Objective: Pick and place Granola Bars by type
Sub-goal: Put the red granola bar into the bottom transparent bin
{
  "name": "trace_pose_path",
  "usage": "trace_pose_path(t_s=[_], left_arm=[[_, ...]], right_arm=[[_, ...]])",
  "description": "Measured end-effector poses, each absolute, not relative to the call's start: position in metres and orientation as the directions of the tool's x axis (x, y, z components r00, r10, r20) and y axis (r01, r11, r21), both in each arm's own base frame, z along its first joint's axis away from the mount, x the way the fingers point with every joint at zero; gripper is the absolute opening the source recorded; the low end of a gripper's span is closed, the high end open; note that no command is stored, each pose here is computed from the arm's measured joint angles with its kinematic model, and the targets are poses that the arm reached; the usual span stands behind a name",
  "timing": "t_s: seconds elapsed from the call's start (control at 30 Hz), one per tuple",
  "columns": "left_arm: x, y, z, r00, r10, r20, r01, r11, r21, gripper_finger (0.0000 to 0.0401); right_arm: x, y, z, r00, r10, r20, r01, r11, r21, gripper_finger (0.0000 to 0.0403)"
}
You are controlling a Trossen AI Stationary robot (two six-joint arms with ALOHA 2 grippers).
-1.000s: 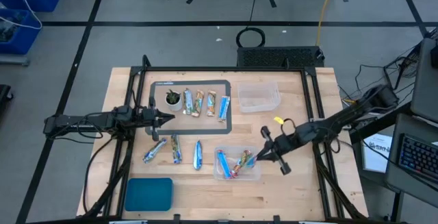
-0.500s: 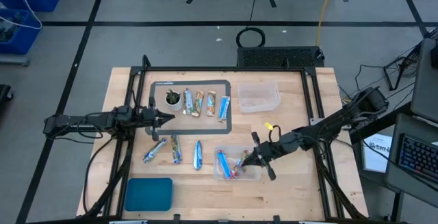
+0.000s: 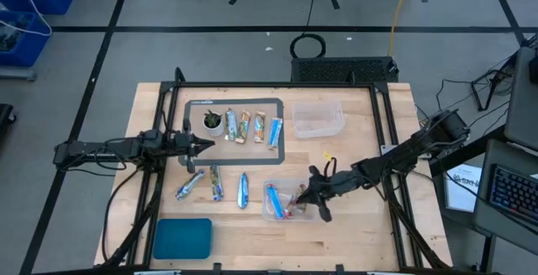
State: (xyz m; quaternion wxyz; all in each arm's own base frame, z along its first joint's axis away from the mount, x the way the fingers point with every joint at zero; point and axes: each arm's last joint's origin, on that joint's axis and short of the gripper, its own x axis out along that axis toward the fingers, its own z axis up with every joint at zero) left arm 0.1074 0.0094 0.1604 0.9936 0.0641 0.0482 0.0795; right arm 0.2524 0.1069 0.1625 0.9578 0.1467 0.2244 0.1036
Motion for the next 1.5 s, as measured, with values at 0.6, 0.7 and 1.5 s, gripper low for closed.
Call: trace_pose_path(t_s=[0.6,0.7,1.5], left_arm=[[0.107,0.009,0.160,0.983,0.164,-0.085,-0.152,0.979,0.135,0.0024],[0.107,0.009,0.160,0.983,0.165,-0.086,-0.152,0.979,0.135,0.0024],[0.107,0.009,0.160,0.983,0.164,-0.086,-0.152,0.979,0.135,0.0024]], right_arm=[[0.256,0.086,0.152,0.871,0.088,-0.484,0.041,0.967,0.250,0.0000],[0.257,0.087,0.155,0.883,0.092,-0.460,0.018,0.973,0.231,0.0000],[0.251,0.101,0.154,0.838,0.261,-0.480,0.013,0.868,0.496,0.0000]])
